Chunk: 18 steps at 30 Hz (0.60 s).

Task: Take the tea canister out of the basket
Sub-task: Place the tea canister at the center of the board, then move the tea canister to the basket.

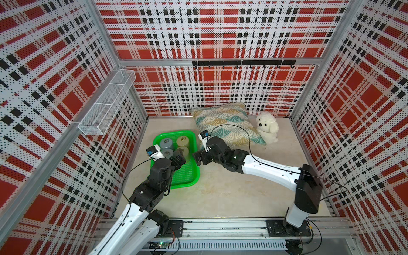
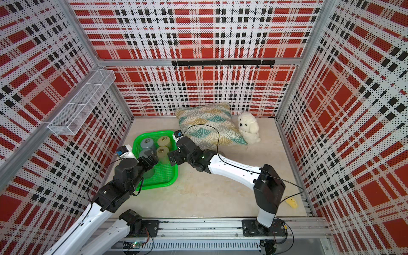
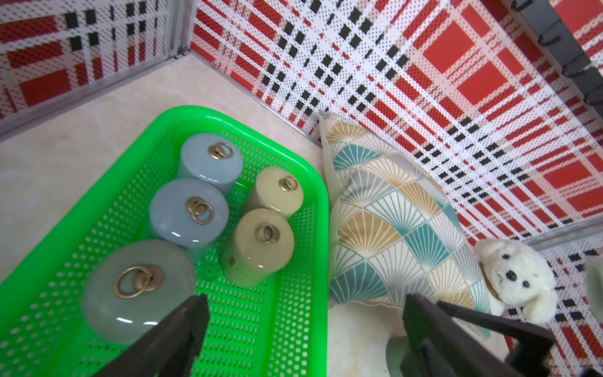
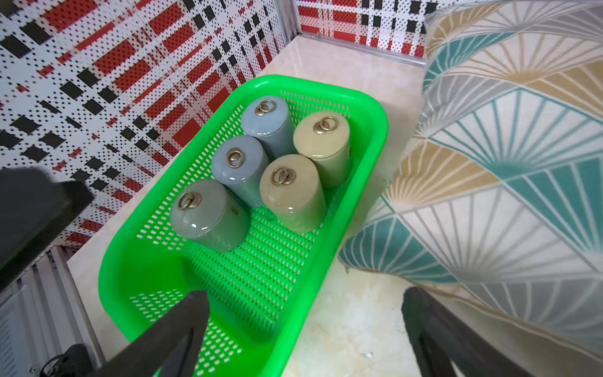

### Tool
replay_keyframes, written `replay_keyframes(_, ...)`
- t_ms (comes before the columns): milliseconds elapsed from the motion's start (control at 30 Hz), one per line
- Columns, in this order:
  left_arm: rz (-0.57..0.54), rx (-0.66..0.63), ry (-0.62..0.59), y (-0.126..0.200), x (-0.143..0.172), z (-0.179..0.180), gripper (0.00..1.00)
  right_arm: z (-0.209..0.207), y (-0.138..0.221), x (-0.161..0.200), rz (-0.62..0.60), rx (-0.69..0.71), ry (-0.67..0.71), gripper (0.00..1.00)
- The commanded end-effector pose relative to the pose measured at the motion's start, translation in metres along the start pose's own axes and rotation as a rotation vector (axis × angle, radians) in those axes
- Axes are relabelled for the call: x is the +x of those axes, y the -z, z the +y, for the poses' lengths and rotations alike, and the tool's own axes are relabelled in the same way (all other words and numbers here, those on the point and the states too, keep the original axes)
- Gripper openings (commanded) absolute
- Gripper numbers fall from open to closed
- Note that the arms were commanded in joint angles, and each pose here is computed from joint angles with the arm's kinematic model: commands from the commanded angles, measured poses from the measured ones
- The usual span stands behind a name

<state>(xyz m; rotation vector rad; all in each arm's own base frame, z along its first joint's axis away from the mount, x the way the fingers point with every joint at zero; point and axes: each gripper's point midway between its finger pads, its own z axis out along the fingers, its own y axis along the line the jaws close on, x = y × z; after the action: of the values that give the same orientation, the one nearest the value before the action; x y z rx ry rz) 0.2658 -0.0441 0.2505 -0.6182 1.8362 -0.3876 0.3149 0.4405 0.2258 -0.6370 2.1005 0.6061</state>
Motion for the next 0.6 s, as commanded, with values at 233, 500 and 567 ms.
replay_keyframes(233,-0.033,-0.055,0.048,0.016,-0.007,0.025,0.99,0.023,-0.086,0.004,0.148,0.001,0.068,1.00)
replay_keyframes(500,-0.040,0.000,0.071,0.030,-0.014,0.019,0.98,0.027,-0.131,0.016,0.187,-0.021,0.064,0.99)
replay_keyframes(567,-0.043,0.017,0.077,0.034,-0.016,0.017,0.98,0.028,-0.137,0.019,0.185,-0.032,0.068,0.99)
